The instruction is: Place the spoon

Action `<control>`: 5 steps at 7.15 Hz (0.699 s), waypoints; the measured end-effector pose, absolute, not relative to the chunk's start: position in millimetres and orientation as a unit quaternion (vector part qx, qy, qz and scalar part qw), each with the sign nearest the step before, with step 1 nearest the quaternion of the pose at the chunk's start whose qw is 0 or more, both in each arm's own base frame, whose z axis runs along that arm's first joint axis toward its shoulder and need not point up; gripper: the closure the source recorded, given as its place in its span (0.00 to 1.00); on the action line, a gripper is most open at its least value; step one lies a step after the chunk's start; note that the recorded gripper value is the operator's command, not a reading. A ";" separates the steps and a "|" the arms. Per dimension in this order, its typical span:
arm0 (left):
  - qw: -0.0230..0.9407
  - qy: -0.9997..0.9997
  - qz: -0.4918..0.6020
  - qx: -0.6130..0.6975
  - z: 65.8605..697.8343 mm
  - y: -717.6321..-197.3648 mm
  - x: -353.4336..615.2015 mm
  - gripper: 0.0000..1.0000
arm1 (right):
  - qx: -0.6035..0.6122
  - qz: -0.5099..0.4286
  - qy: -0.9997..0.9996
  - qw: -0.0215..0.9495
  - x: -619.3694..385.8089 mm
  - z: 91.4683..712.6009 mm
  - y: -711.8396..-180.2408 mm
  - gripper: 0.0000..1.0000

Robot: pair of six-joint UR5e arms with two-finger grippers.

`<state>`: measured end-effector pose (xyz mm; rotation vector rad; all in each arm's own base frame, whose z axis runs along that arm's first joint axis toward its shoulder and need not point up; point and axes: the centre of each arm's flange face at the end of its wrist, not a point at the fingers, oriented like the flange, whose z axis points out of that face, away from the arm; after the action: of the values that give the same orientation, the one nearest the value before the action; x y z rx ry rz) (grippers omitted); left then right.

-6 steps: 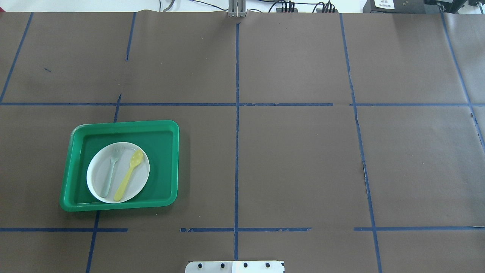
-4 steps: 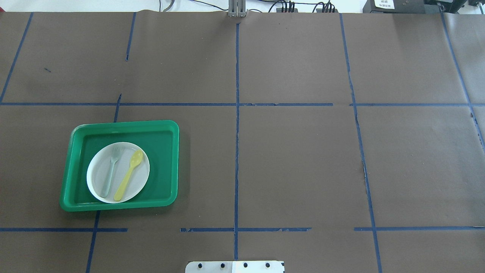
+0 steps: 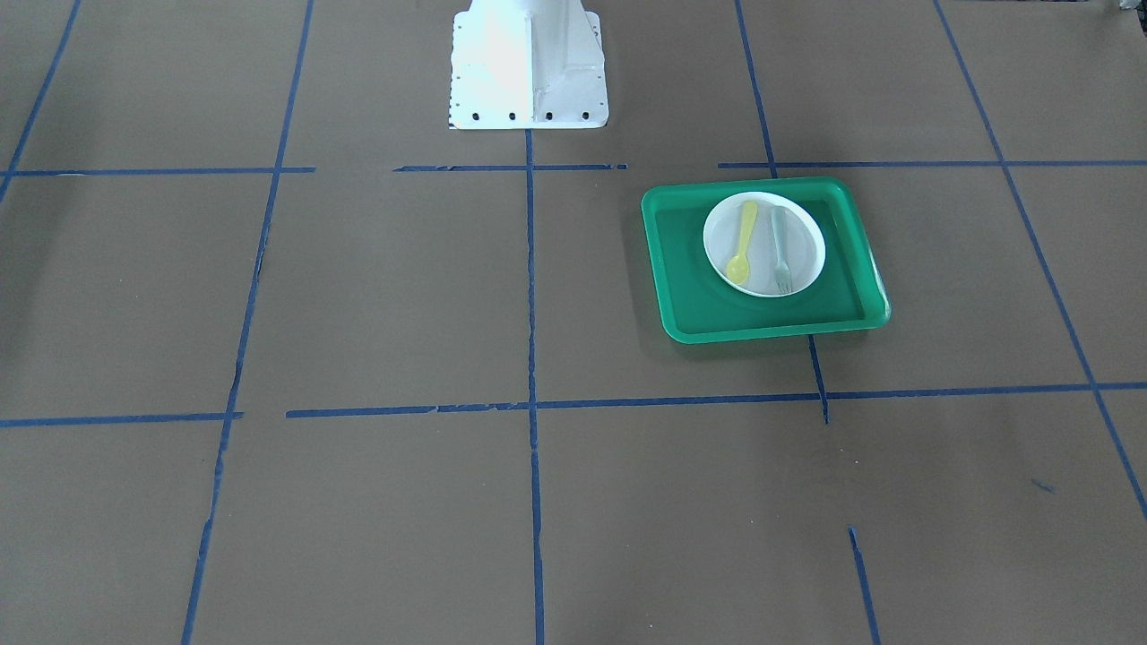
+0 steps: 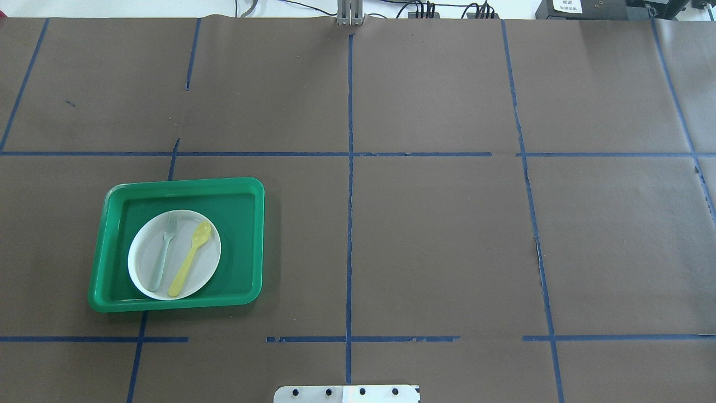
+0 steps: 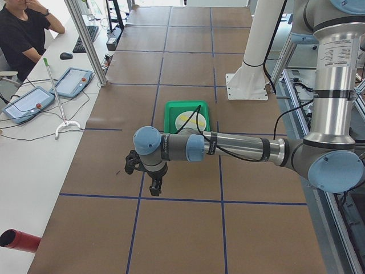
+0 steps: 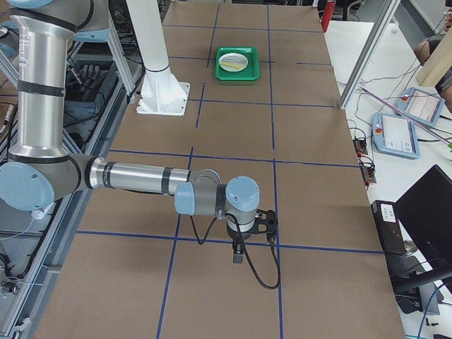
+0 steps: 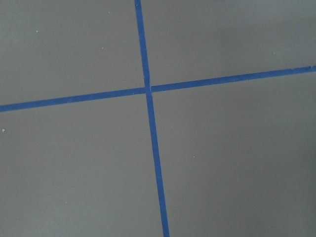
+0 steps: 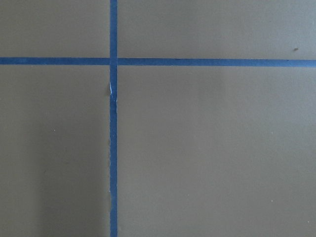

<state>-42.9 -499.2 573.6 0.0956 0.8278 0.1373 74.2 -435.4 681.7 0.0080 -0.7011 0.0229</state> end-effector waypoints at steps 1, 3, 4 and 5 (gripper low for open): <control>0.914 0.399 0.050 0.055 538.2 -500.4 -29.8 0.00 | 0.004 0.011 -0.343 0.939 74.2 681.6 -435.4 0.00; 0.913 0.406 0.004 0.029 465.9 -496.2 53.2 0.00 | 0.004 0.011 -0.343 0.939 74.2 681.6 -435.4 0.00; 0.909 0.417 -0.015 0.011 431.9 -492.2 112.4 0.00 | 0.004 0.011 -0.343 0.939 74.2 681.6 -435.4 0.00; 0.904 0.427 -0.031 0.002 409.6 -482.7 166.5 0.00 | 0.004 0.011 -0.343 0.939 74.2 681.6 -435.4 0.00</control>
<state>166.5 -482.7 409.6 0.0034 0.8829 -0.0648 74.2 -435.4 681.6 0.0081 -0.7011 0.0228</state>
